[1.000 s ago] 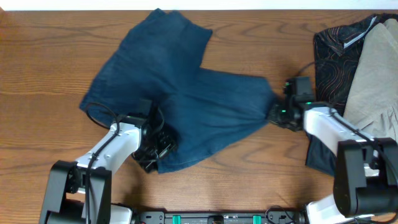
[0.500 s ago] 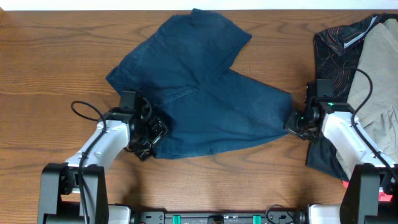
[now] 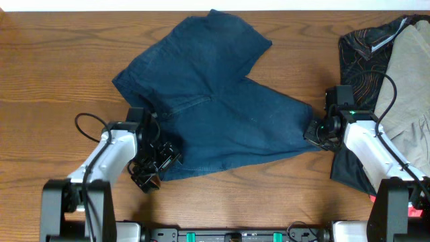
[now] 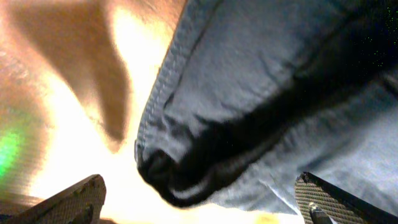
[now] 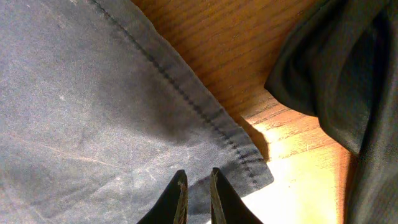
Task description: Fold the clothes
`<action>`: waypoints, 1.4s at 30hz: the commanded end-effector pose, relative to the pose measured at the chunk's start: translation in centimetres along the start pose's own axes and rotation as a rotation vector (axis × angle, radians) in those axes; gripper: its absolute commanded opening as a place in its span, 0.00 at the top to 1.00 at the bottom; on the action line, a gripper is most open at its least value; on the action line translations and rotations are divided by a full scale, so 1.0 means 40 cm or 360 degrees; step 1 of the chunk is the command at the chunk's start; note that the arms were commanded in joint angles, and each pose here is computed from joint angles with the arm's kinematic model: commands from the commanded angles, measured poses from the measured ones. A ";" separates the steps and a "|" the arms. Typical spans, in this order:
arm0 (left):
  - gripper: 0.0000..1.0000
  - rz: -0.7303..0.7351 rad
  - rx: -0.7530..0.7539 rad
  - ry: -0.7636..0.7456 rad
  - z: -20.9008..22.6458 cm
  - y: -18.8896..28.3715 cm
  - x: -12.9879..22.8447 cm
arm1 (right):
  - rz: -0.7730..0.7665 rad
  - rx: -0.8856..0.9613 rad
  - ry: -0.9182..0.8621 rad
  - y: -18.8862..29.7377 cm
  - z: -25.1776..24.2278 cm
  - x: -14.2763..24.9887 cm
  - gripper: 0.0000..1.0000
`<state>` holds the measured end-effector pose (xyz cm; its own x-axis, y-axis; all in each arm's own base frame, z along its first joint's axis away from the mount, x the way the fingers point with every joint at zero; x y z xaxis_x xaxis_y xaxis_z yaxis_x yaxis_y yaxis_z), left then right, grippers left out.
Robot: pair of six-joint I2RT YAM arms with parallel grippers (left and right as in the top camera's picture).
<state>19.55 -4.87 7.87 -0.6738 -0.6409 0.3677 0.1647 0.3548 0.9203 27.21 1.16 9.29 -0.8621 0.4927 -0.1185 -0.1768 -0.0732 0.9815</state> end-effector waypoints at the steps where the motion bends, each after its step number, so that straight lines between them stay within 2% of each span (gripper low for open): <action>1: 0.02 -0.0101 0.0105 -0.0064 -0.008 0.048 0.010 | -0.0047 -0.0005 0.0033 0.015 0.011 -0.011 0.87; 4: 0.02 -0.0171 0.0130 -0.0033 -0.005 0.073 0.027 | -0.0047 -0.0005 0.0033 0.015 0.011 -0.011 0.87; 7: 0.02 -0.0217 0.0117 0.0106 0.000 0.079 0.039 | -0.0047 -0.0005 0.0033 0.015 0.011 -0.011 0.87; 12: 0.02 -0.0182 0.0070 0.0309 -0.001 0.048 0.068 | -0.0042 -0.0002 0.0032 0.015 0.010 -0.009 0.87; 16: 0.02 -0.0244 -0.0033 0.0465 0.022 0.012 0.078 | -0.0040 -0.0001 0.0032 0.015 0.010 -0.009 0.87; 21: 0.00 -0.0371 -0.0027 0.0614 0.047 -0.034 0.055 | -0.0037 0.0001 0.0032 0.015 0.009 -0.008 0.87; 23: 0.05 -0.0421 0.0034 0.0604 0.045 -0.051 0.039 | -0.0036 0.0001 0.0031 0.015 0.009 -0.008 0.87; 25: 0.15 -0.0484 0.0094 0.0583 0.040 -0.062 0.023 | -0.0036 0.0001 0.0031 0.015 0.009 -0.008 0.87; 28: 0.40 -0.0561 0.0121 0.0573 0.039 -0.066 0.008 | -0.0035 0.0002 0.0031 0.015 0.009 -0.007 0.87; 31: 0.53 -0.0582 0.0119 0.0572 0.039 -0.065 0.004 | -0.0035 0.0002 0.0031 0.015 0.009 -0.007 0.87; 33: 0.74 -0.0585 0.0110 0.0534 0.039 -0.065 0.004 | -0.0036 0.0002 0.0024 0.015 0.009 -0.008 0.87; 35: 0.87 -0.0584 0.0096 0.0464 0.040 -0.065 0.005 | -0.0038 0.0001 0.0020 0.015 0.009 -0.008 0.87; 38: 0.94 -0.0541 0.0050 0.0348 0.047 -0.068 0.014 | -0.0037 0.0002 0.0020 0.015 0.009 -0.008 0.87; 42: 0.94 -0.0485 -0.0068 0.0319 0.076 -0.073 0.032 | -0.0036 0.0002 0.0020 0.015 0.009 -0.008 0.87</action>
<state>18.06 -5.48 6.44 -0.4967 -0.8624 0.0980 -0.0879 0.1623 0.9828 27.10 1.15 9.27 -0.8626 0.4931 -0.1133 -0.1705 -0.0723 0.9827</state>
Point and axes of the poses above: each gripper's point midway between its finger pads, its own y axis back along the fingers, its own z axis along the line the jaws close on, x = y × z, the point moved 7 cm from there along y, back along the fingers
